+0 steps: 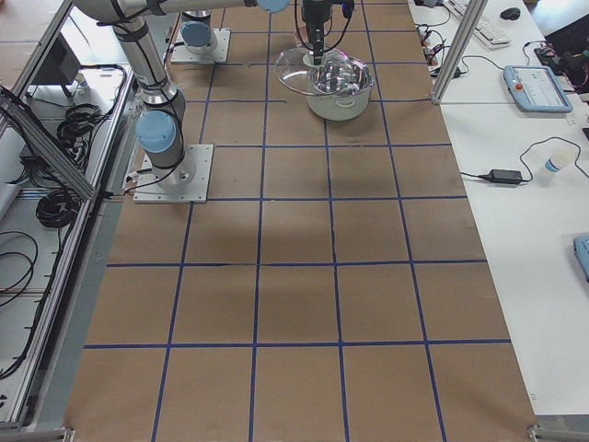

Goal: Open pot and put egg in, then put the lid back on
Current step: 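Lower the left gripper into the pink bowl and grasp the egg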

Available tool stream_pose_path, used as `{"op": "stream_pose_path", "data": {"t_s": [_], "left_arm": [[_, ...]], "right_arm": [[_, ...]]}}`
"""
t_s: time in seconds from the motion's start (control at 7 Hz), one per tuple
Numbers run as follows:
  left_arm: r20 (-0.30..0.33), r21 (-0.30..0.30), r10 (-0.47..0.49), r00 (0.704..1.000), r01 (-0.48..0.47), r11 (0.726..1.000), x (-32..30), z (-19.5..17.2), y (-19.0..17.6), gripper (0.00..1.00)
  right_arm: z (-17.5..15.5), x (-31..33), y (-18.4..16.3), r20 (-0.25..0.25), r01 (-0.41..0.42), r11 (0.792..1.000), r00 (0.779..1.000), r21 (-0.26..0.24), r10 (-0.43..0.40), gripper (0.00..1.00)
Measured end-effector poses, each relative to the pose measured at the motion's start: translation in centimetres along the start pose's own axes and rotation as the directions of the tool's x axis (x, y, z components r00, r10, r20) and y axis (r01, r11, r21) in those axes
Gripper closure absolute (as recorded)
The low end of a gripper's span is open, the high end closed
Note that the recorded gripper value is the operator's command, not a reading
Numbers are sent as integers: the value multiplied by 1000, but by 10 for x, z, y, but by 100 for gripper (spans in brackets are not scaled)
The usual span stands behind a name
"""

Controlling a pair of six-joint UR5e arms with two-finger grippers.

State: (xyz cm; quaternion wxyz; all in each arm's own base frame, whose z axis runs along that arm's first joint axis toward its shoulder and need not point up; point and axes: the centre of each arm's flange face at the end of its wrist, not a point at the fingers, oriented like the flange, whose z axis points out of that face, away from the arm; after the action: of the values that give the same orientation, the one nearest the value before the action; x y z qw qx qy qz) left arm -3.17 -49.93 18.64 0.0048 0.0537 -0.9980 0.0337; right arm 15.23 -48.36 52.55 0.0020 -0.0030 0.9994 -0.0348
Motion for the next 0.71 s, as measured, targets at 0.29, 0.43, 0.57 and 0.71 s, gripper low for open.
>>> {"op": "stream_pose_path", "data": {"t_s": [0.29, 0.43, 0.57, 0.71], "left_arm": [[1, 1, 2, 1000, -2, 1000, 0, -1, 1, 77], [2, 6, 5, 1000, -5, 1000, 0, -4, 0, 77], [6, 16, 7, 1000, -8, 1000, -1, -8, -3, 77], [11, 28, 9, 1000, -9, 1000, -1, -16, -7, 77]], "right_arm": [[0, 0, 0, 0, 0, 1000, 1000, 0, 0, 97], [0, 0, 0, 0, 0, 1000, 1000, 0, 0, 97], [0, 0, 0, 0, 1, 1000, 1000, 0, -1, 97], [0, 0, 0, 0, 1, 1000, 1000, 1, -1, 97]]}}
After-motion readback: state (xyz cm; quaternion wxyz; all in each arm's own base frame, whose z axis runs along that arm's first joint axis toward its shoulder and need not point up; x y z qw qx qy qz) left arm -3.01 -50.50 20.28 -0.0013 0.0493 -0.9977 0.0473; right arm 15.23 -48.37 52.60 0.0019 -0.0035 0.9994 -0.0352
